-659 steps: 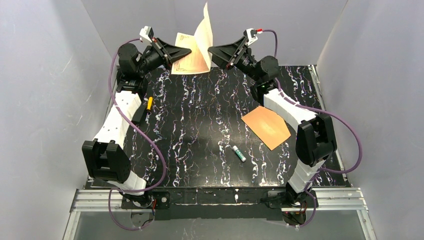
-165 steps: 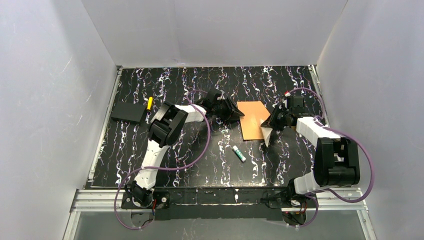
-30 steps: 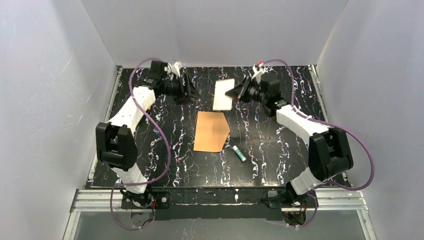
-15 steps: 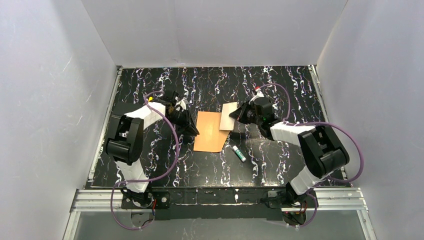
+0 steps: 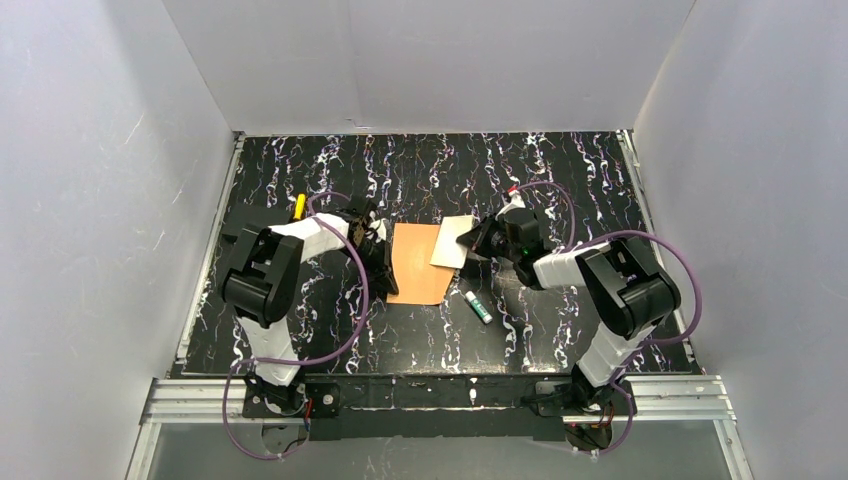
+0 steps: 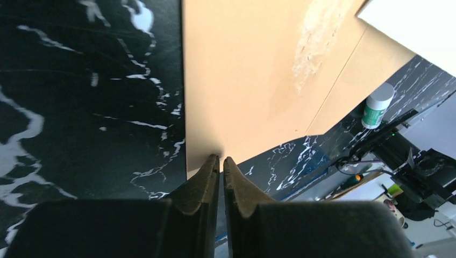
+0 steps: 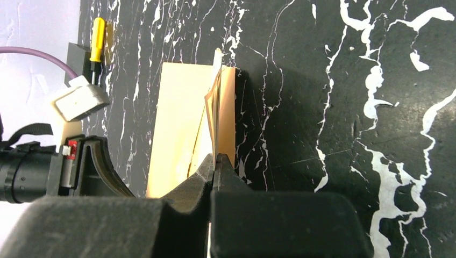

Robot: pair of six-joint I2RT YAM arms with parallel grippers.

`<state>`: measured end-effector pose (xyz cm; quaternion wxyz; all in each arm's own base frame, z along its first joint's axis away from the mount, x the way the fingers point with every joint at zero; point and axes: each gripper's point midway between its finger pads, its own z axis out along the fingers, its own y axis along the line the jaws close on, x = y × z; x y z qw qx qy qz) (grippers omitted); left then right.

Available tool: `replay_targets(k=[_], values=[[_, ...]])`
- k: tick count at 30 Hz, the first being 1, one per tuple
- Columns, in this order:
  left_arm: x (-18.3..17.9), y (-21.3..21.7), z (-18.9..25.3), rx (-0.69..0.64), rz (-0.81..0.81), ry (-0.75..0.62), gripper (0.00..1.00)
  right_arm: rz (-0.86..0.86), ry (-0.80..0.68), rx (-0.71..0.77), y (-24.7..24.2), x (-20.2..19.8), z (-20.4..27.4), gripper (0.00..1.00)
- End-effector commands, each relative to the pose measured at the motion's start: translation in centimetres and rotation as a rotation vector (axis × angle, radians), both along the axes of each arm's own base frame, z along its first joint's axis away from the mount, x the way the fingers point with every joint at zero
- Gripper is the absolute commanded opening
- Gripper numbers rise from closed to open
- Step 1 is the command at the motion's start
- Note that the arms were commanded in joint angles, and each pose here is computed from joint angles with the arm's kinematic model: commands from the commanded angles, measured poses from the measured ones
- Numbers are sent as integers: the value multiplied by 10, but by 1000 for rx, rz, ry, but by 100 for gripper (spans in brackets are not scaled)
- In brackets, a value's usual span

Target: Place the letter into the envelope and seal it

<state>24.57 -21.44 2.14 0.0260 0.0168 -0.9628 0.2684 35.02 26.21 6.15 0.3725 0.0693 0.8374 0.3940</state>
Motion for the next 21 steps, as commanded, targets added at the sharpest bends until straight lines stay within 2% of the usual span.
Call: replay_targets(k=[1,6,15,21], values=[[-11,8,-16,89,-54,21,6,1,-54,25,10,6,8,1],[-13,9,-24,100,-69,45,4,-11,-18,20,16,-2,0,1],[-12,15,-30,146,-76,59,1,138,-26,-1,33,-15,-8,1],[-10,12,-30,133,-77,60,1,205,43,45,43,-29,-21,1]])
